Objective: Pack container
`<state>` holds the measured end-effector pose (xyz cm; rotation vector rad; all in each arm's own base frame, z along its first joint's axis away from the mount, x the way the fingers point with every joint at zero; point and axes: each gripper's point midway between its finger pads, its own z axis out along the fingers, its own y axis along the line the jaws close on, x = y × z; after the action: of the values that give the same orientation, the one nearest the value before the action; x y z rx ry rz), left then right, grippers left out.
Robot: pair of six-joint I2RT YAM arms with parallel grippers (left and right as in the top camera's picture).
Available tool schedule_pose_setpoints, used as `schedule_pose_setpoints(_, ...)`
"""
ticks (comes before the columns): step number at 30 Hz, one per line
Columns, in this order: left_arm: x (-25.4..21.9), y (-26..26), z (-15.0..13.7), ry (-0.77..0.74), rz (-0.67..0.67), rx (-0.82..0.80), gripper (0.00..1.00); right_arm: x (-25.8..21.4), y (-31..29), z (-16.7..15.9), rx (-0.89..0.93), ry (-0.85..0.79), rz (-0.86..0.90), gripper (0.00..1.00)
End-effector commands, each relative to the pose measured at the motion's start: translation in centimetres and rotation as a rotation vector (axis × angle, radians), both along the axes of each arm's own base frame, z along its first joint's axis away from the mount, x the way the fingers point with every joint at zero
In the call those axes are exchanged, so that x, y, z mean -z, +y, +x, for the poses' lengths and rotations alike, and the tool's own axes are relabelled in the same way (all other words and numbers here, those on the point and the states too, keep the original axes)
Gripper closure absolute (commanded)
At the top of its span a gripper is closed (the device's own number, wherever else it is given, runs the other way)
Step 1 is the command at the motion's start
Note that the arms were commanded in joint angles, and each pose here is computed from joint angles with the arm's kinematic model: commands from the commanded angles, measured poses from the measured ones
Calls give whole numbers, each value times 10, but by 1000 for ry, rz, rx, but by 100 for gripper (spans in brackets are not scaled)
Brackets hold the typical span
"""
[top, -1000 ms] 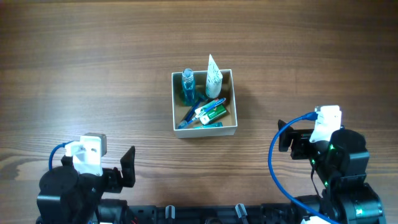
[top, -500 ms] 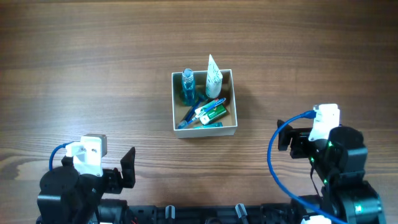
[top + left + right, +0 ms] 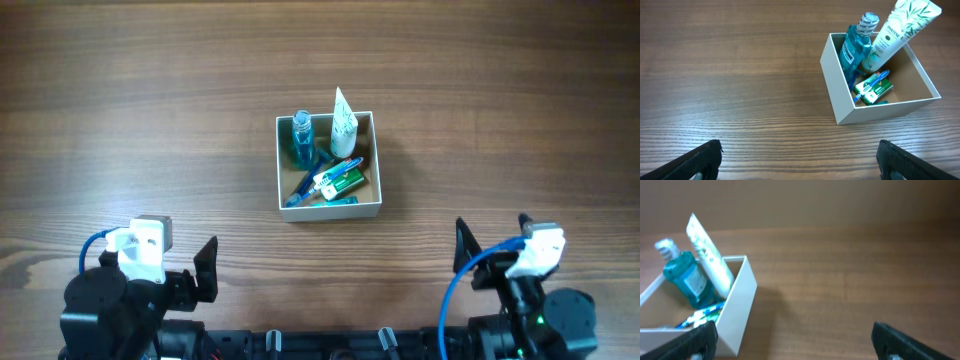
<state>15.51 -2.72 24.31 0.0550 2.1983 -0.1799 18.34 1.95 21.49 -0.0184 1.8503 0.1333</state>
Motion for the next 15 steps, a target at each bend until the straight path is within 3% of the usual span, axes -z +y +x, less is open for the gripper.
schedule_pose_setpoints(1, 1, -1, -1, 1, -15, -2, 0, 6, 2, 15, 0, -52, 23, 0)
schedule_pose_setpoints(10, 1, -1, -1, 1, -15, -2, 0, 1, 7, 54, -5, -337, 32, 0)
schedule_pose_setpoints(15, 1, -1, -1, 1, -15, -2, 0, 26, 14, 60, -53, -336, -49, 0)
